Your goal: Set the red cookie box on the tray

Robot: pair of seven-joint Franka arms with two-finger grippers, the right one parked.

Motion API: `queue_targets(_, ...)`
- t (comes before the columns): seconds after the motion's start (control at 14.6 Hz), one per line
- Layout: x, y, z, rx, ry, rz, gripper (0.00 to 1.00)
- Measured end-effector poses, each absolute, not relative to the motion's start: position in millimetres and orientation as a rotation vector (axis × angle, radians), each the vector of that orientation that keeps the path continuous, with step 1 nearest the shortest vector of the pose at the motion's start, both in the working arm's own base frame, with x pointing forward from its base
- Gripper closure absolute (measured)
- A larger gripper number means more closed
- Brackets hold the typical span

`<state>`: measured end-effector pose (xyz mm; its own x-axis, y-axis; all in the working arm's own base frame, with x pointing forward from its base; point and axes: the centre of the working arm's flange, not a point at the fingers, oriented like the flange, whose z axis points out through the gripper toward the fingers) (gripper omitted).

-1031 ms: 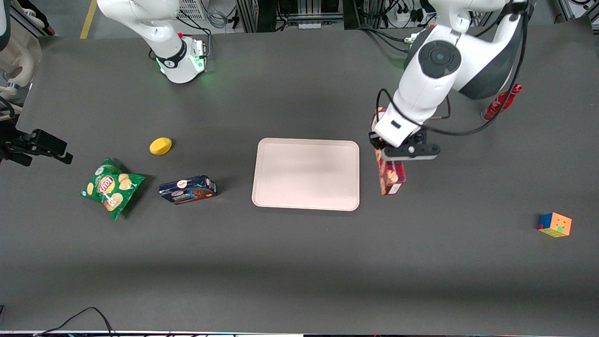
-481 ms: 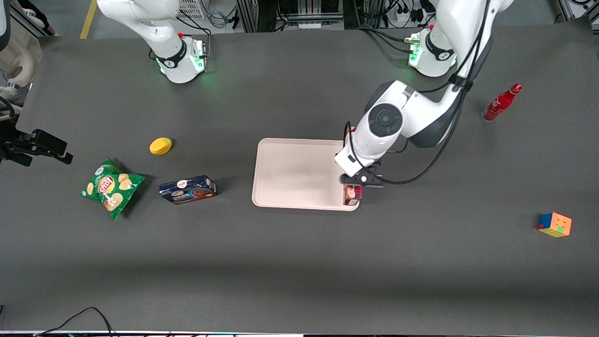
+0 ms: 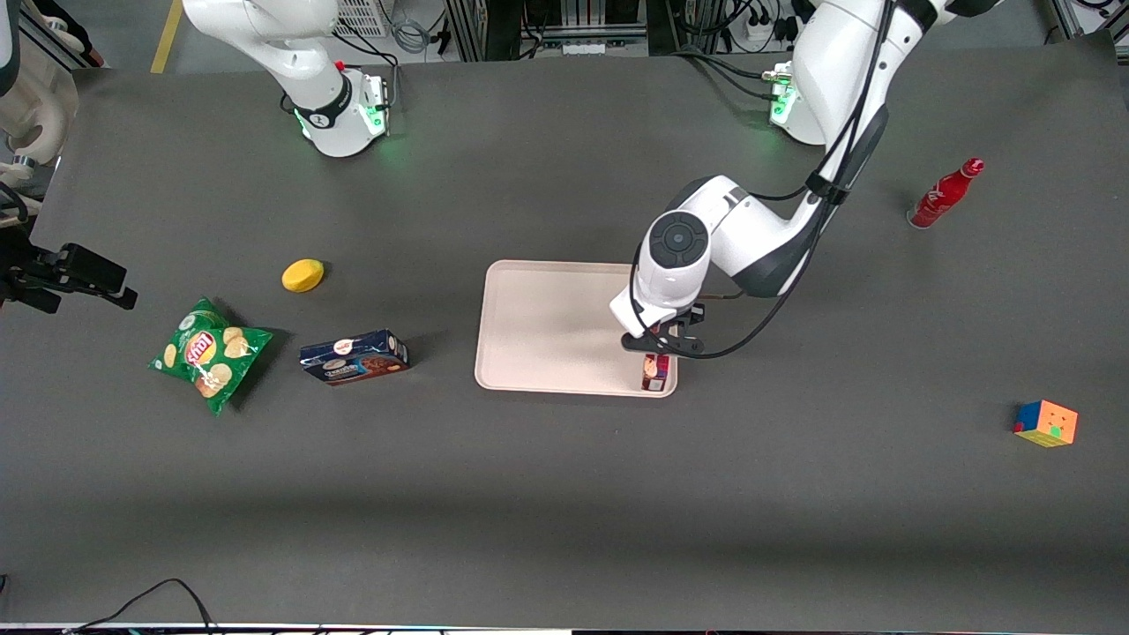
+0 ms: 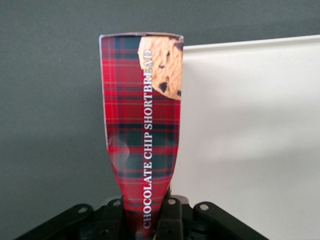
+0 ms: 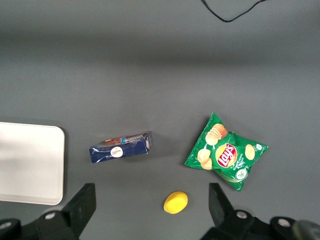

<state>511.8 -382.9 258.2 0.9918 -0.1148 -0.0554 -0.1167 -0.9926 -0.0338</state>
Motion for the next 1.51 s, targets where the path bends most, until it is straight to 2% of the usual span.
queue_targets(0.41,511.8,-385.4,241.7,-3.131,0.06,0.064,0.78)
queue_targets(0.82,507.5,-385.7,224.0,-3.135,0.046,0.088,0.77)
queue_targets(0.96,507.3,-385.7,223.6,-3.135,0.046,0.089,0.62)
queue_targets(1.24,509.0,-386.2,227.4,-3.138,0.044,0.079,0.21)
queue_targets(1.37,515.6,-384.6,244.0,-3.149,0.014,0.059,0.02)
queue_targets(1.51,528.4,-378.1,281.3,-3.146,-0.031,0.024,0.0)
